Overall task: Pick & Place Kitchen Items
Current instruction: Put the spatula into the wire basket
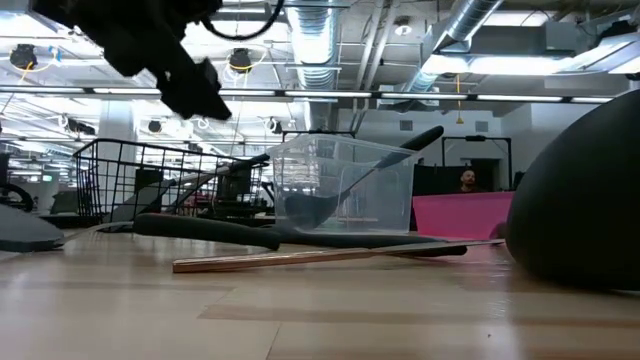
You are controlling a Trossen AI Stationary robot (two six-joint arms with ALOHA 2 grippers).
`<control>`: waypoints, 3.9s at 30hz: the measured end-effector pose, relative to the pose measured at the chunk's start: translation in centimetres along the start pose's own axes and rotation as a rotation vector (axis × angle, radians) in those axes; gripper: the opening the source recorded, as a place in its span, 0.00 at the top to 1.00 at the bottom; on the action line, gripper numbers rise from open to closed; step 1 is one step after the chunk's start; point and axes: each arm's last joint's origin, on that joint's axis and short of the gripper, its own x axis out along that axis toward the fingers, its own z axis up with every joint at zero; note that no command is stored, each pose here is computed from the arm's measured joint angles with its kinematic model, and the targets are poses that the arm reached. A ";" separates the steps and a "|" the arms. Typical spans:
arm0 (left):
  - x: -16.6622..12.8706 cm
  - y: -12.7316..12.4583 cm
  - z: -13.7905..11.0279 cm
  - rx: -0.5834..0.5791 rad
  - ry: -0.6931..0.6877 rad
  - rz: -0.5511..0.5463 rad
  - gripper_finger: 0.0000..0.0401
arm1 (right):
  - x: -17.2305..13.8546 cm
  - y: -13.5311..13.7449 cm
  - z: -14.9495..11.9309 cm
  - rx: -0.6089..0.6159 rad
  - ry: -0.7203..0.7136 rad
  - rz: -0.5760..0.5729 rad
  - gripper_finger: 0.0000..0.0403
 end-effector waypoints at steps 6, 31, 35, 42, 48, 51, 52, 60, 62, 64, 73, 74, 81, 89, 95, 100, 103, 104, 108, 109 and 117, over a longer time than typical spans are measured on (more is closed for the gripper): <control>0.4 0.1 -0.2 -0.024 0.007 0.030 0.25 | -1.9 -0.4 -1.0 0.015 -0.057 -0.035 0.29; 6.3 0.6 -5.2 0.014 0.200 0.262 0.27 | -3.2 -1.3 -2.3 0.063 -0.062 -0.097 0.29; 7.3 0.8 -6.2 -0.008 0.231 0.299 0.31 | -3.3 -1.3 -2.4 0.069 -0.062 -0.091 0.29; 8.0 1.0 -6.9 -0.018 0.256 0.318 0.55 | -3.6 -1.1 -2.6 0.067 -0.077 -0.080 0.29; 7.8 1.0 -6.9 -0.019 0.264 0.318 0.82 | -3.6 -1.1 -2.6 0.072 -0.096 -0.084 0.29; 7.7 1.0 -6.9 -0.031 0.265 0.307 0.82 | -3.6 -1.1 -2.5 0.071 -0.112 -0.089 0.29; 7.7 1.0 -6.8 -0.044 0.264 0.301 0.82 | -3.6 -1.1 -2.5 0.070 -0.116 -0.091 0.29; 3.8 0.2 -3.0 -0.183 0.094 0.216 0.82 | -3.7 -1.1 -2.6 0.061 -0.134 -0.093 0.29; 1.9 -0.1 -1.1 -0.210 -0.033 0.206 0.82 | -3.7 -1.1 -2.6 0.056 -0.147 -0.101 0.29; -0.1 -0.1 0.1 -0.227 -0.123 0.226 0.82 | -3.7 -1.2 -2.5 0.046 -0.156 -0.107 0.29; -11.5 2.5 5.1 -0.181 -0.651 0.563 0.82 | -3.7 -1.4 -2.5 0.030 -0.167 -0.129 0.29; -12.6 3.0 5.5 -0.167 -0.700 0.612 0.82 | -3.7 -1.4 -2.5 0.030 -0.169 -0.129 0.29; -17.4 6.9 6.6 -0.016 -0.797 0.956 0.82 | -3.6 -1.5 -2.3 0.039 -0.171 -0.137 0.29; -17.9 13.1 6.7 0.051 -0.713 1.110 0.82 | -3.5 -1.5 -2.3 0.057 -0.172 -0.136 0.29; -18.3 17.2 5.9 -0.003 -0.679 1.108 0.82 | -3.5 -1.4 -2.4 0.077 -0.148 -0.126 0.29; -17.0 19.3 3.7 -0.055 -0.608 1.068 0.82 | -3.5 -1.4 -2.4 0.078 -0.125 -0.119 0.29; -16.3 20.0 1.9 -0.081 -0.567 1.084 0.82 | -3.5 -1.4 -2.5 0.079 -0.117 -0.116 0.29; -16.1 20.1 1.3 -0.091 -0.568 1.090 0.82 | -3.5 -1.4 -2.5 0.078 -0.113 -0.115 0.29; -15.4 20.6 -1.0 -0.126 -0.626 1.090 0.82 | -3.5 -1.4 -2.5 0.079 -0.094 -0.109 0.29; -15.4 20.7 -1.4 -0.122 -0.648 1.089 0.82 | -3.5 -1.4 -2.5 0.079 -0.092 -0.108 0.29; -14.7 20.8 -3.5 -0.136 -0.637 1.094 0.82 | -3.5 -1.4 -2.6 0.080 -0.070 -0.101 0.29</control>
